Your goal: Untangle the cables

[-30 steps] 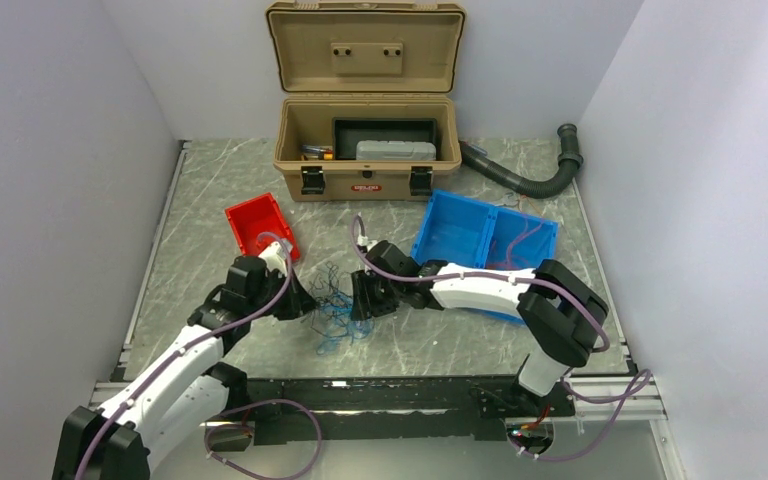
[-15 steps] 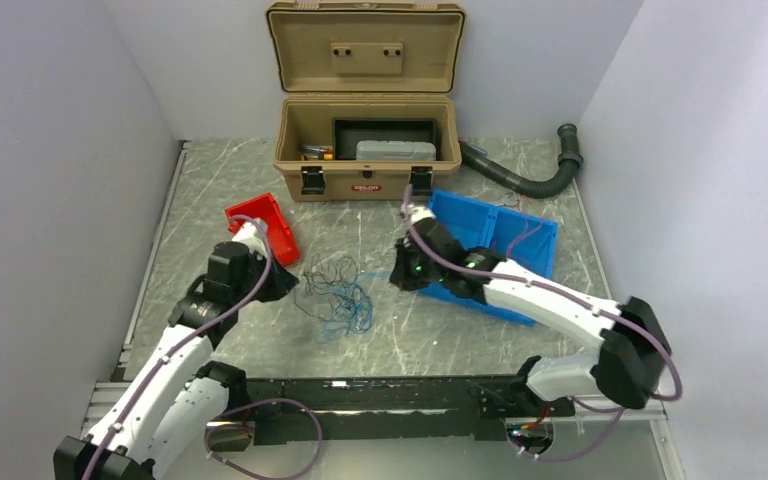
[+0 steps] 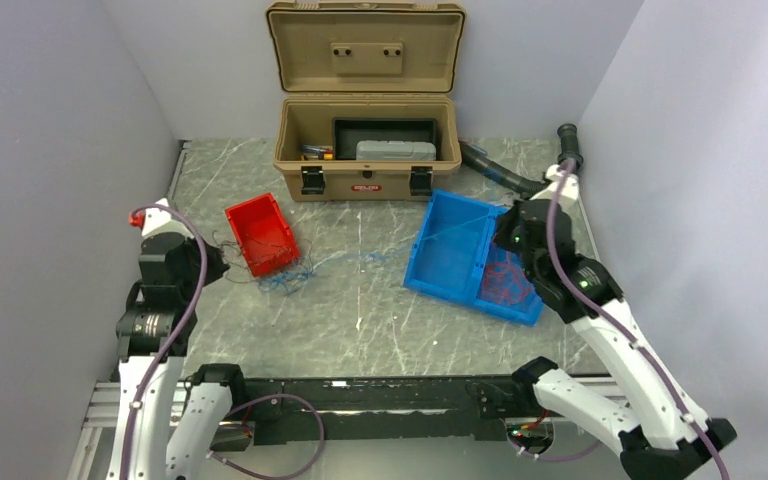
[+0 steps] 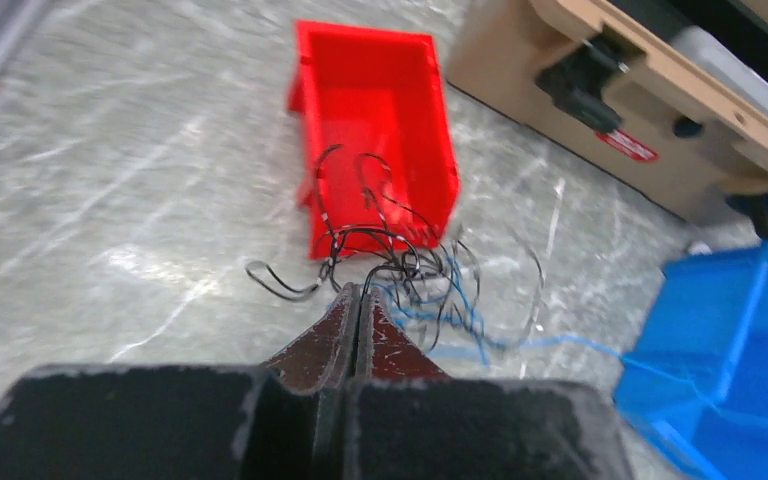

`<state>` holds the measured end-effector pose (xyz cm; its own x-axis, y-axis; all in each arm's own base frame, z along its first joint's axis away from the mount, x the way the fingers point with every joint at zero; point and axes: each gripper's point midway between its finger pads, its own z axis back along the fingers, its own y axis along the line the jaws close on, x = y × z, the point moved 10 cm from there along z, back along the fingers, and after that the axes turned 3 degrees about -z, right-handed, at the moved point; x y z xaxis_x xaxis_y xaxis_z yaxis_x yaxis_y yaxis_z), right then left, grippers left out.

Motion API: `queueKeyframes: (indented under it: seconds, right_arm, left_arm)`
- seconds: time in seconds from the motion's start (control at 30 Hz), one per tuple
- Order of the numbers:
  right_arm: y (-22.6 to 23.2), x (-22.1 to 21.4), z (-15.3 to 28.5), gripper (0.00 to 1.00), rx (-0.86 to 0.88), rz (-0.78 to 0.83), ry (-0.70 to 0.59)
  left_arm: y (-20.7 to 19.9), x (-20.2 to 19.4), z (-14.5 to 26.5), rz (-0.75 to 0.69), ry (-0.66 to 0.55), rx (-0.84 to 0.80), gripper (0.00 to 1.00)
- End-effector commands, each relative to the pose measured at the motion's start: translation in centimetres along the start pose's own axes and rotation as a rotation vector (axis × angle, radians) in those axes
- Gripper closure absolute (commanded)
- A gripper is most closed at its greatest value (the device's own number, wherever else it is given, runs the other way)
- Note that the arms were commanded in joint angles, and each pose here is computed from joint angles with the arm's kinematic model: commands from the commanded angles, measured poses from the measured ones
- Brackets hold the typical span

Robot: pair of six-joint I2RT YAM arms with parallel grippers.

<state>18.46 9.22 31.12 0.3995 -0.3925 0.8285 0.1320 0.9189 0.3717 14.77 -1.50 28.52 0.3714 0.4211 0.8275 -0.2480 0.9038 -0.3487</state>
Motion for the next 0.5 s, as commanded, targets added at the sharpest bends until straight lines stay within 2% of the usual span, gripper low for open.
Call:
queueKeyframes:
  seconds: [0.0, 0.07, 0.13, 0.23, 0.33, 0.4, 0.47]
  right_arm:
    - [-1.4, 3.5, 2.6, 1.00, -0.092, -0.046, -0.194]
    - [-0.8, 3.9, 3.2, 1.00, 0.010, -0.015, -0.187]
    - [0.4, 3.9, 3.3, 1.00, 0.154, 0.046, -0.142]
    - [1.3, 4.2, 3.5, 1.00, 0.213, 0.054, -0.110]
    - [2.8, 4.7, 3.8, 1.00, 0.374, 0.124, -0.071]
    - [4.3, 4.7, 4.3, 1.00, 0.545, 0.170, -0.004]
    - [5.5, 4.2, 4.4, 1.00, 0.687, 0.196, 0.081]
  left_arm:
    - [1.6, 1.2, 2.4, 0.042, -0.098, 0.211, 1.00]
    - [1.2, 1.5, 2.8, 0.019, -0.122, 0.152, 1.00]
    - [0.3, 1.4, 3.0, -0.016, -0.126, 0.010, 1.00]
    - [-0.5, 1.0, 2.7, -0.055, -0.122, -0.142, 1.00]
    - [-1.7, 0.2, 2.1, -0.130, -0.062, -0.338, 1.00]
    - [-2.6, -0.5, 1.7, -0.147, 0.003, -0.489, 1.00]
    - [-3.1, -1.0, 1.1, -0.150, 0.055, -0.567, 1.00]
